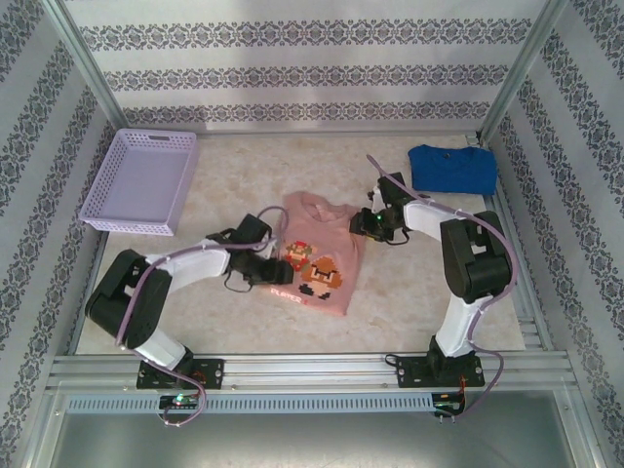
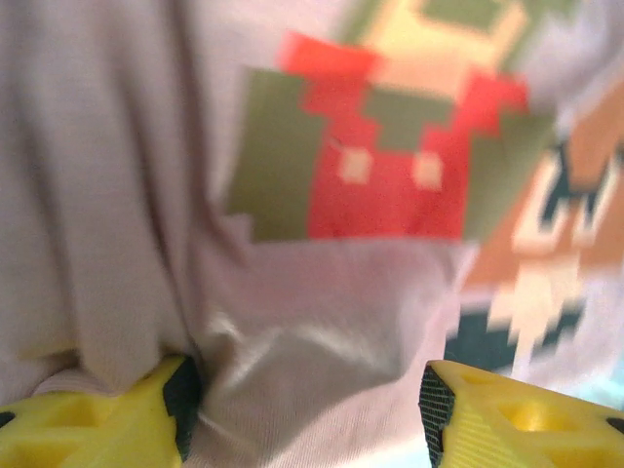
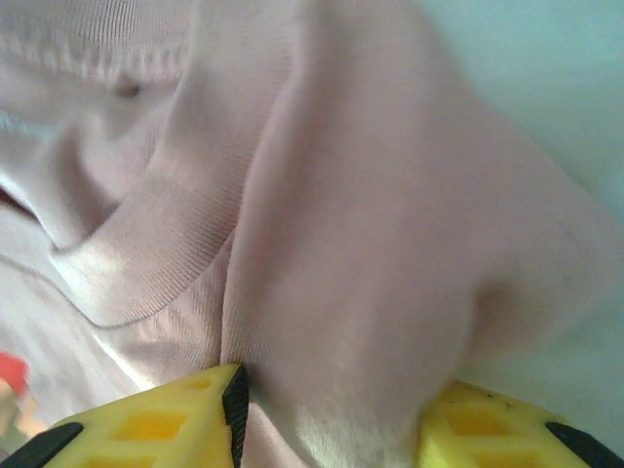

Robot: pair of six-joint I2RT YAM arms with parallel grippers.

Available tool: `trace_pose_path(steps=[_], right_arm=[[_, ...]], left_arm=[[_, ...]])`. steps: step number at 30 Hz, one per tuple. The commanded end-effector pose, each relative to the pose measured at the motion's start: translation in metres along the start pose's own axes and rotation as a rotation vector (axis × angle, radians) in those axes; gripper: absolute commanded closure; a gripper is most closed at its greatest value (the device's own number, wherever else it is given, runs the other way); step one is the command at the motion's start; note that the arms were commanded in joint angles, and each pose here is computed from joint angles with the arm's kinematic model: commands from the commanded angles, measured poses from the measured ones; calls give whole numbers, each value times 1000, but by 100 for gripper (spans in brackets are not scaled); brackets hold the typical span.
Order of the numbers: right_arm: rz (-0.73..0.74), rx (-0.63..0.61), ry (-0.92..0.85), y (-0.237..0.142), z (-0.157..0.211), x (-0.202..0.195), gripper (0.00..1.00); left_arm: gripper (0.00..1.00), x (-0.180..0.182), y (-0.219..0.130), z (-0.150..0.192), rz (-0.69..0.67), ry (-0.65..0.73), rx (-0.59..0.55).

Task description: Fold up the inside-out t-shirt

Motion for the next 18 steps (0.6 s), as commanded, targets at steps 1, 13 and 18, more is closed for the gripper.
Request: trace_pose_path(steps=[1, 13, 18], right_arm=[[22, 5, -86, -12, -9, 7, 56], [104, -103, -109, -23, -47, 5, 40], [88, -72, -103, -12, -54, 6, 32]], left_arm=[[36, -17, -13, 14, 47, -2, -15], [30, 35, -66, -119, -99, -29, -382], [26, 55, -48, -168, -142, -7, -340]])
Point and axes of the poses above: each hand's point on the last joint's axis, 136 mm out from that joint toward the fingers, its own y axis out along the fingers, its own x axis along the line the jaws close on, z = x × y, the point moved 8 cm from there along -y, back along the fingers, and after that the axes turned 4 degrees about y, right-handed, at the moved point
